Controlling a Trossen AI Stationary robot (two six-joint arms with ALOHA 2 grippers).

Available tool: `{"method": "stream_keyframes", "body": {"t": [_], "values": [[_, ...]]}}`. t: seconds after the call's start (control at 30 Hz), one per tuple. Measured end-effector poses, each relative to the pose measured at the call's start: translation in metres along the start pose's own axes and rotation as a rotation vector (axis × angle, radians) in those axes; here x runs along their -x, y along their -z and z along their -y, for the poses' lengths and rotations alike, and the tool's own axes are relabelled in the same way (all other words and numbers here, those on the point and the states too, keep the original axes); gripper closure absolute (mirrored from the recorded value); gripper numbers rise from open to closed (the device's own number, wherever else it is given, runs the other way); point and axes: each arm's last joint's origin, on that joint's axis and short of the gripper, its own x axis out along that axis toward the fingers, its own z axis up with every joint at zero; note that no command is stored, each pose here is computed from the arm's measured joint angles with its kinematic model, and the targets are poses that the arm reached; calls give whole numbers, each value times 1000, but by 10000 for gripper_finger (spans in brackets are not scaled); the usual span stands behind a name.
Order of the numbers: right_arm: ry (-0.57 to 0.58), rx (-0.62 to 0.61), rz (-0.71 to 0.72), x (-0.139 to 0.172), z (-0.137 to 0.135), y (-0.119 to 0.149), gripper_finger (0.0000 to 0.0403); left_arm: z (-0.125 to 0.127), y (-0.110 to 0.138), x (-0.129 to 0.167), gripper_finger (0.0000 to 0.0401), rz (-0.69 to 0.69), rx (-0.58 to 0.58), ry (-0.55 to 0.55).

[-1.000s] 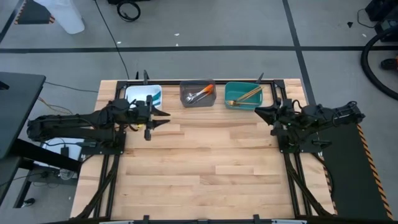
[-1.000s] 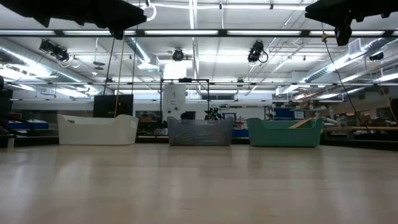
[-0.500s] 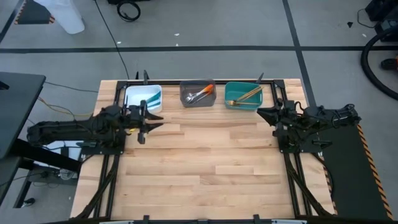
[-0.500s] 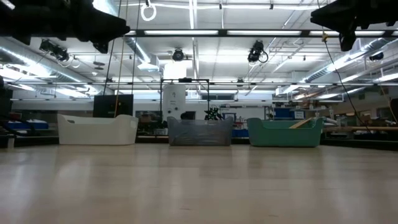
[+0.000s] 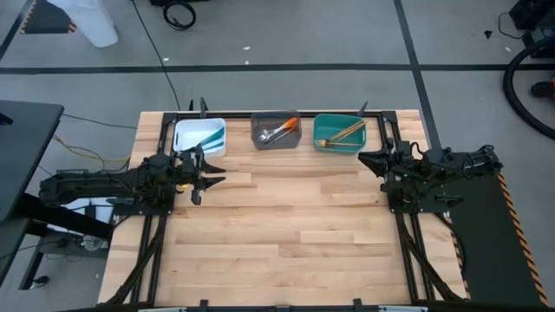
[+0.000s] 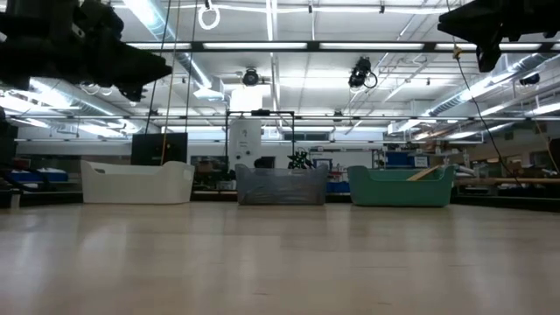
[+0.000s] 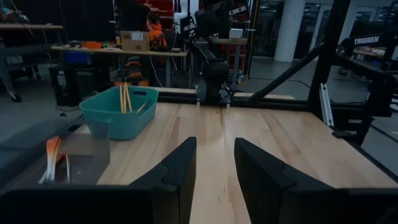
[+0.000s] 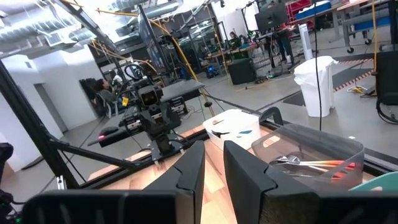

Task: Sort silverware by color (type)
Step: Return to Home Position

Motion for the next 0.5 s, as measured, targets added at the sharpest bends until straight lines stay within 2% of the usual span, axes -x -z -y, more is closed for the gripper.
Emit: {"method": "stream_keyframes", "body": {"t": [0.33,0.5], "values": [[-3,6,9,-3,1,10,332,0,18,4,284,1,36,0],[-41,25,18,-4,1,15,332,0,24,5,284,-2,50,0]]}}
